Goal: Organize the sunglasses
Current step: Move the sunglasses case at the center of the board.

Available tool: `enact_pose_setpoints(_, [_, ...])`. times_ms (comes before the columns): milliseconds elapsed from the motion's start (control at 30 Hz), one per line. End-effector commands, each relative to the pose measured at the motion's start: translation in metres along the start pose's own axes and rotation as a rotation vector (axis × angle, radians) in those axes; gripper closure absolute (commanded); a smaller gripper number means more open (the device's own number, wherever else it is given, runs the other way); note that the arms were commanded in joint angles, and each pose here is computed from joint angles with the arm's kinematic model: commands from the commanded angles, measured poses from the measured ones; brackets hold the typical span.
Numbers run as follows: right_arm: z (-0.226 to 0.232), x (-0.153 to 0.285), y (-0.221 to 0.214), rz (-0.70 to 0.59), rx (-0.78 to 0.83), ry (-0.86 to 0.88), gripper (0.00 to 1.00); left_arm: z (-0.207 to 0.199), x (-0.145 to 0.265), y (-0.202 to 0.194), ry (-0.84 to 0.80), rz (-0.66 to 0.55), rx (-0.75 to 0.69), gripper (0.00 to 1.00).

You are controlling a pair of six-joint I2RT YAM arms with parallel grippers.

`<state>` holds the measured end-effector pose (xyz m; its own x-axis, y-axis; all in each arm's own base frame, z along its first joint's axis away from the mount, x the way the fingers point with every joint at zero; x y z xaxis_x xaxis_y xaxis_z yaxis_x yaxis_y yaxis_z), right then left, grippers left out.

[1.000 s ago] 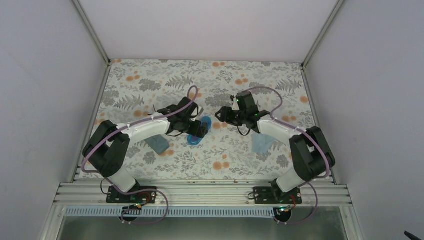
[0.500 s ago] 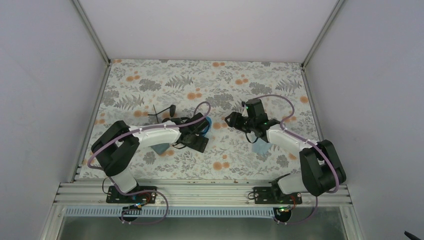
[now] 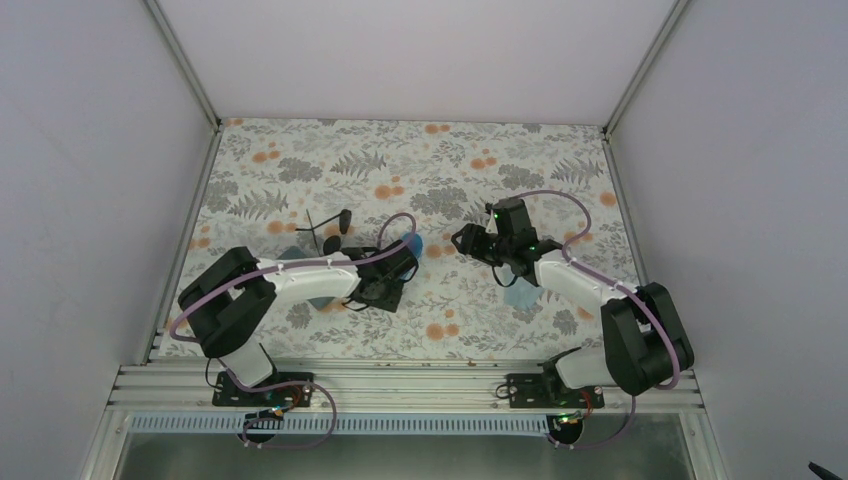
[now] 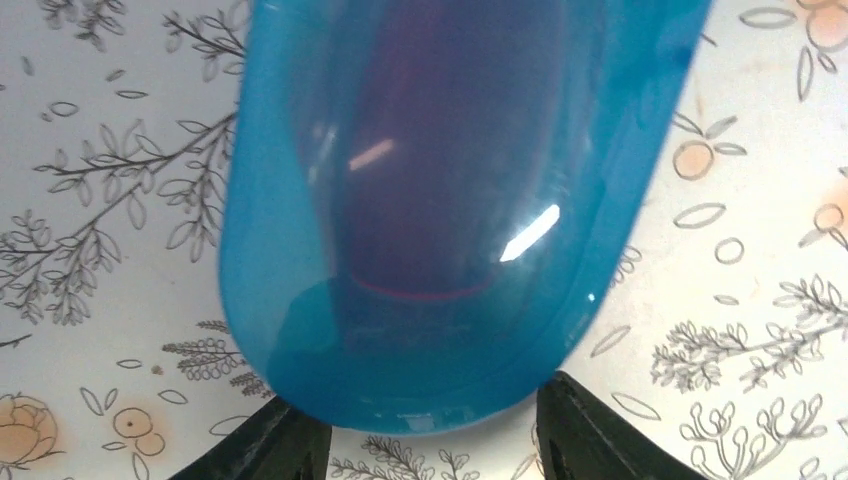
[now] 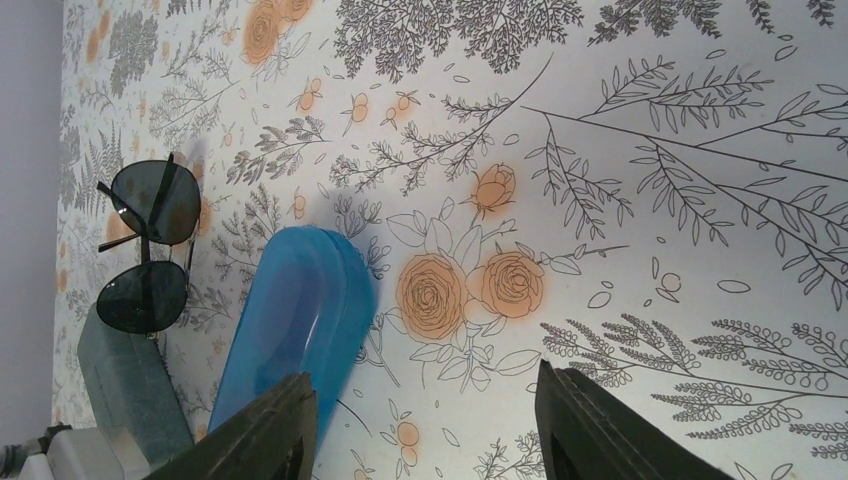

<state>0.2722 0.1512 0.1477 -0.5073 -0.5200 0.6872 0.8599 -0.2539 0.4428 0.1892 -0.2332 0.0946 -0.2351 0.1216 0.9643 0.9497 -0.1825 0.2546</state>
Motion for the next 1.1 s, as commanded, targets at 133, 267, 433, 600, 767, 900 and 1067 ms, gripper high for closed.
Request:
enact_pose_setpoints(133, [-0.002,0.004,0.001,-0.026,-0.01,-0.005,0.43,-0.002,-0.003,0.014,0.038,-0.09,0.039,0.51])
enact_pose_setpoints(267, [-0.002,0.004,0.001,-0.027,-0.011,-0.008,0.43,-0.008,-0.005,0.025,0.06,-0.116,0.017,0.52])
enact_pose_setpoints(433, [-0.004,0.006,0.0,-0.032,-0.015,-0.016,0.44,-0.015,-0.009,0.038,0.08,-0.135,-0.019,0.52])
enact_pose_setpoints(600, [-0.011,0.008,-0.003,-0.043,-0.042,-0.062,0.45,-0.022,-0.015,0.049,0.061,-0.141,-0.041,0.52])
enact_pose_setpoints(767, [-0.019,0.018,-0.002,-0.106,-0.083,-0.13,0.46,-0.029,-0.02,0.069,0.018,-0.16,-0.036,0.53])
enact_pose_setpoints(900, [-0.02,0.03,0.002,-0.159,-0.087,-0.167,0.45,-0.036,-0.028,0.089,-0.027,-0.167,-0.033,0.53])
enact_pose_setpoints(1067, [-0.023,0.039,0.001,-0.188,-0.096,-0.192,0.45,-0.048,-0.034,0.122,-0.1,-0.182,-0.037,0.53])
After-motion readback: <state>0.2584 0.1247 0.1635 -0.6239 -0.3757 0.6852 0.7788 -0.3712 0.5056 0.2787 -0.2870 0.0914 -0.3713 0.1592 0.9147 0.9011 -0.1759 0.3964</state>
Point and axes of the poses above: each gripper's point midway between its finger pads, its own x axis back along the fingers, its own z axis along the line the jaws close on, y = z × x, the point moved 8 cm from there along x, back along the fingers, and after that the axes turned 4 degrees about x, right-handed, at the moved point
